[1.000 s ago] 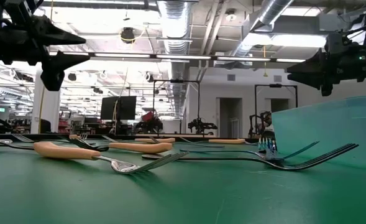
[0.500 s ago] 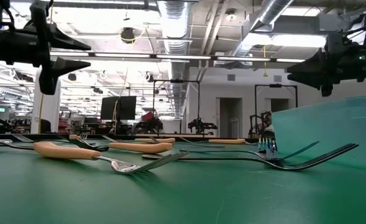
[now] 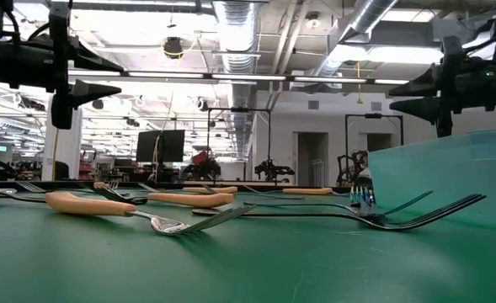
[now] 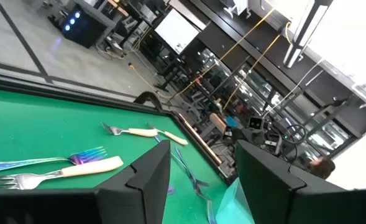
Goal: Sort silverware by color (type)
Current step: Put the yellow fork into the green bin
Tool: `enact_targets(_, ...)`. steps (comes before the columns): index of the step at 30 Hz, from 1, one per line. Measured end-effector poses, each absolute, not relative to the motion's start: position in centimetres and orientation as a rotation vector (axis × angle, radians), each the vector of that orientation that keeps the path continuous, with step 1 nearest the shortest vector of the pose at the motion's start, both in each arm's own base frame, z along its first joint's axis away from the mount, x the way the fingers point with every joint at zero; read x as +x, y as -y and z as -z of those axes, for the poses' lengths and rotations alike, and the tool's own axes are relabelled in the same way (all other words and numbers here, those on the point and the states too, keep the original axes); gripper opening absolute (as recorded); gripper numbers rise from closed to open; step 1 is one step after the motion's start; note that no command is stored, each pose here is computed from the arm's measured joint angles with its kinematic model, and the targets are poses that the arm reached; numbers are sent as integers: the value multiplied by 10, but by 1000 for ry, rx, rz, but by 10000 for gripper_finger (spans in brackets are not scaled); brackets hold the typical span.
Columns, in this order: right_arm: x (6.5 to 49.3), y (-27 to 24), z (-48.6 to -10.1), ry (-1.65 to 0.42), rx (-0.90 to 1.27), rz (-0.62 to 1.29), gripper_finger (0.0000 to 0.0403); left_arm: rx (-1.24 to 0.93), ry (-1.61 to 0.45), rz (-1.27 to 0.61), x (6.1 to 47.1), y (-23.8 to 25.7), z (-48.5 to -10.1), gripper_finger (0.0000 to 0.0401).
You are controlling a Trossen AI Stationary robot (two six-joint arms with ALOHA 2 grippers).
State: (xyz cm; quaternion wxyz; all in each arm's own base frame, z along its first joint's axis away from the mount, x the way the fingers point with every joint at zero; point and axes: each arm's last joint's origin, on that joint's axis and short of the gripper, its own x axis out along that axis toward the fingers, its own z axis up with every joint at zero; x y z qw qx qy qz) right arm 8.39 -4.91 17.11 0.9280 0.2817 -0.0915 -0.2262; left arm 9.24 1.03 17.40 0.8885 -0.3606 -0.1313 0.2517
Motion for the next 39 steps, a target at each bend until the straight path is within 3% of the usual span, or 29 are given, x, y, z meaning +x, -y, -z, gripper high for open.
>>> enact_targets(7,84,49,-174,221,589,453,162,-771,294,-558,92,-11,-174,165)
enact_targets(23,70,41,-221,687,462,274,162,-768,297,-568,92,-11,-174,165)
enact_targets(33,36,21,-301,877,237,266,162,-815,308,-555,92,-11,-174,165)
enact_targets(39,10,6,-357,810,137,357,162,-815,308,-554,92,-11,-174,165)
